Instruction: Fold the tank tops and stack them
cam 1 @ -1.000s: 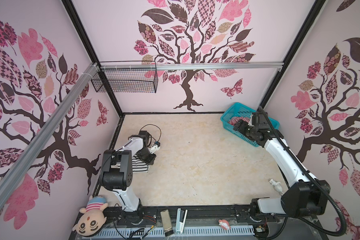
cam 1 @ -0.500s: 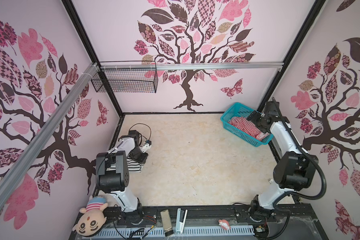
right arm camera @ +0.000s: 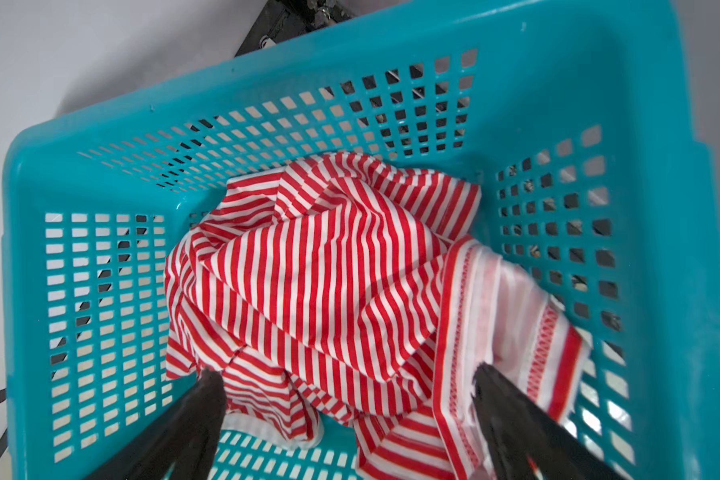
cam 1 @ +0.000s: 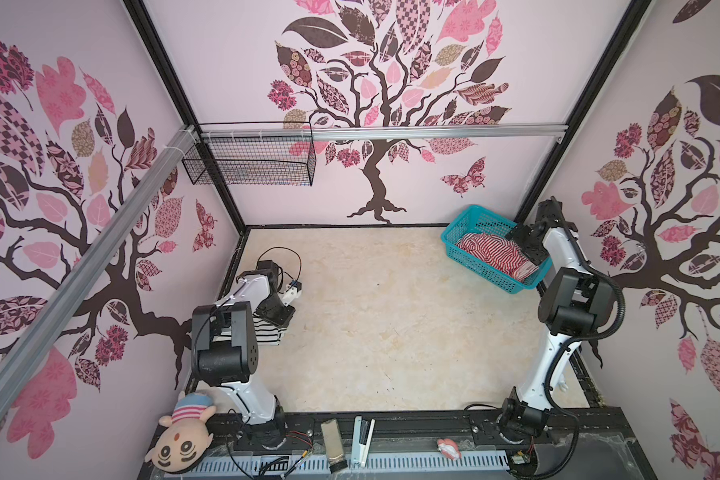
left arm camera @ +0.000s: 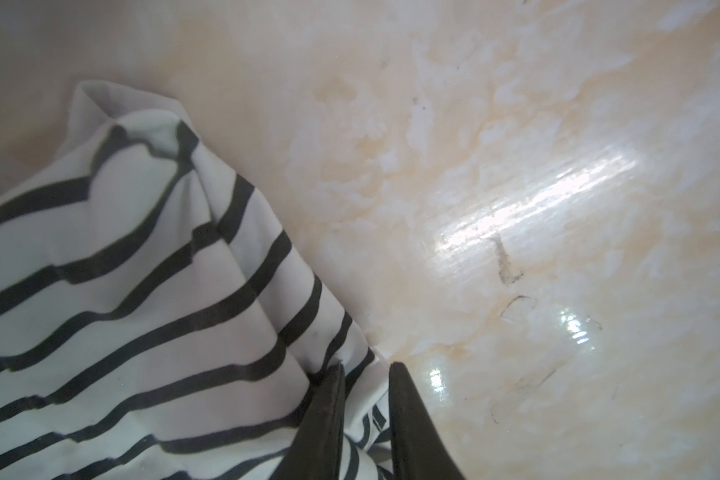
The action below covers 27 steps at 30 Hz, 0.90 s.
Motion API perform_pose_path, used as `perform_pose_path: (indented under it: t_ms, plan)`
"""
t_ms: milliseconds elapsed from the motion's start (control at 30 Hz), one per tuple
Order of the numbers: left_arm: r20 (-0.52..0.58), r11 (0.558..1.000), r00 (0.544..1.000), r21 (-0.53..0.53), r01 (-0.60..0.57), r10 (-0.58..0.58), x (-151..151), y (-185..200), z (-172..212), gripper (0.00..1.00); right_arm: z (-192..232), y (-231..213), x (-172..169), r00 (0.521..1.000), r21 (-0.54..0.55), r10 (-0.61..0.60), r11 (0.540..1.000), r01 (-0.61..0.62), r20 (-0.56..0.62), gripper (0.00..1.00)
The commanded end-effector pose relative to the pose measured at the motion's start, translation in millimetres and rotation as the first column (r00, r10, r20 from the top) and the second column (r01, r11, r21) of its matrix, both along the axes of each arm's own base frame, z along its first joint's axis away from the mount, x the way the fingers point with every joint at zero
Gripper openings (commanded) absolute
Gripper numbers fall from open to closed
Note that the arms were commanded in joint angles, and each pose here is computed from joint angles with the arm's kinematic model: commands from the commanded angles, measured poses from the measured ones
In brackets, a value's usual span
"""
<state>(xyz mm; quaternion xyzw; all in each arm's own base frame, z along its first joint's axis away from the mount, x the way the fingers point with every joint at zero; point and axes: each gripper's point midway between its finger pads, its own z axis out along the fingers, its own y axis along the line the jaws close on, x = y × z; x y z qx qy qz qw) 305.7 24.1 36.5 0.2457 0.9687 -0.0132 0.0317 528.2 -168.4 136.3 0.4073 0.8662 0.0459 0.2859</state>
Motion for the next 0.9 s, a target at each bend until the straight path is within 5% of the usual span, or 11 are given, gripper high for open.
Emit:
perform_pose_path:
  t_ms: [0, 633, 733, 867]
  plan:
    - [0.061, 1.0, 0.998, -0.005, -0.023, 0.024, 14.7, 1.3, 15.8, 0.24, -19.6, -2.9, 0.1, 0.996, -0.01, -0.006, 1.0, 0.005, -0.084, 0.96]
    - [0.082, 0.998, 0.995, 0.004, -0.06, 0.059, 13.8, 3.3, 16.8, 0.24, -112.1, 33.7, 16.4, 0.959, 0.042, 0.095, 0.995, -0.087, -0.266, 0.93]
    - [0.09, 0.998, 0.994, -0.005, -0.059, 0.059, 10.6, 1.3, 20.4, 0.24, -112.7, 40.1, 16.0, 0.955, 0.063, 0.108, 0.994, -0.094, -0.277, 0.84]
    - [0.088, 0.998, 0.994, 0.035, -0.061, 0.058, 8.6, 7.9, 14.3, 0.24, -65.3, 47.1, 24.7, 0.975, 0.014, 0.12, 0.993, -0.119, -0.185, 0.47]
